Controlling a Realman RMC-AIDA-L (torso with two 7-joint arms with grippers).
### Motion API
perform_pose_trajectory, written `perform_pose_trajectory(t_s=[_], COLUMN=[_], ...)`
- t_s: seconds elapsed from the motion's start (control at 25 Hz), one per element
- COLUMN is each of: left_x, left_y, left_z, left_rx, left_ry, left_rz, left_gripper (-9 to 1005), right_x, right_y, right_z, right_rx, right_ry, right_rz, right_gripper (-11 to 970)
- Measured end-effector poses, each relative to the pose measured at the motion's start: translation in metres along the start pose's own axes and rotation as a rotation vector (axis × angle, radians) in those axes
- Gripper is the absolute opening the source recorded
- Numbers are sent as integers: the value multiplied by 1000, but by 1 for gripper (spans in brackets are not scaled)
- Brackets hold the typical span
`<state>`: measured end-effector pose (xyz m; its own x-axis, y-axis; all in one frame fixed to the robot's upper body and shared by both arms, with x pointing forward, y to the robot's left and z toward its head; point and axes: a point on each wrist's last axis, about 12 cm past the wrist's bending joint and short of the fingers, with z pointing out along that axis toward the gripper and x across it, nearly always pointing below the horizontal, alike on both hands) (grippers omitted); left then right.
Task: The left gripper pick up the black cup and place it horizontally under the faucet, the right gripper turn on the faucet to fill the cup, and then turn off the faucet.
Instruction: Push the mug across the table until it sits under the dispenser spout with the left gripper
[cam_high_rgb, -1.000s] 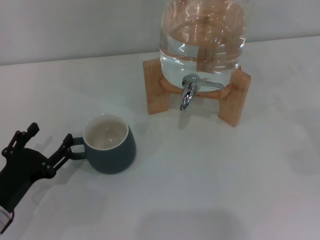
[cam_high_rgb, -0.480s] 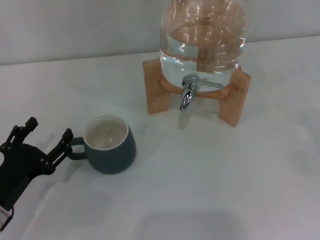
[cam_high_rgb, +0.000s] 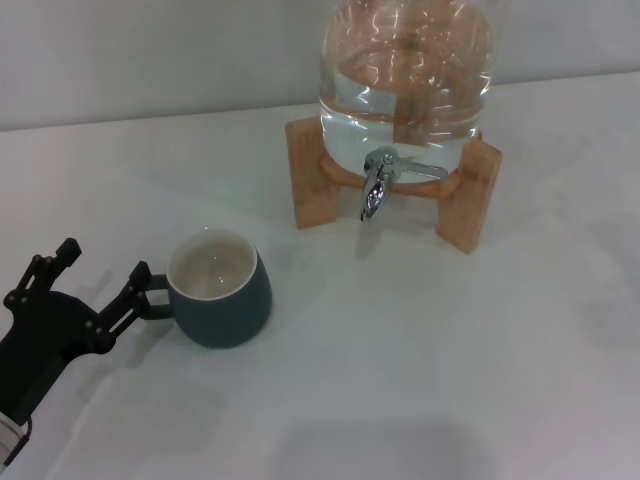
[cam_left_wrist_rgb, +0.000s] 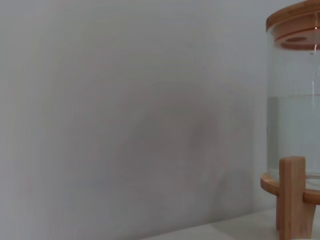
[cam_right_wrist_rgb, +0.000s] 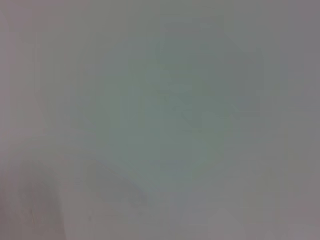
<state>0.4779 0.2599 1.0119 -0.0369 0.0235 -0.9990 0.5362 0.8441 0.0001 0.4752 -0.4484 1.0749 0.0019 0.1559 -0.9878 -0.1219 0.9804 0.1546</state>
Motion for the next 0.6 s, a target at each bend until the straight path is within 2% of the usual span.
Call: perform_pose_trajectory(t_s=[0.6], left_x=[3], left_y=[2], left_z=[-10], left_rx=[-26], left_ry=[5], left_rz=[-17], left_gripper=[895], right_x=[-1], right_y=[-2], right_z=[-1], right_rx=[6], right_ry=[4], right_rz=[-5], right_gripper=[852])
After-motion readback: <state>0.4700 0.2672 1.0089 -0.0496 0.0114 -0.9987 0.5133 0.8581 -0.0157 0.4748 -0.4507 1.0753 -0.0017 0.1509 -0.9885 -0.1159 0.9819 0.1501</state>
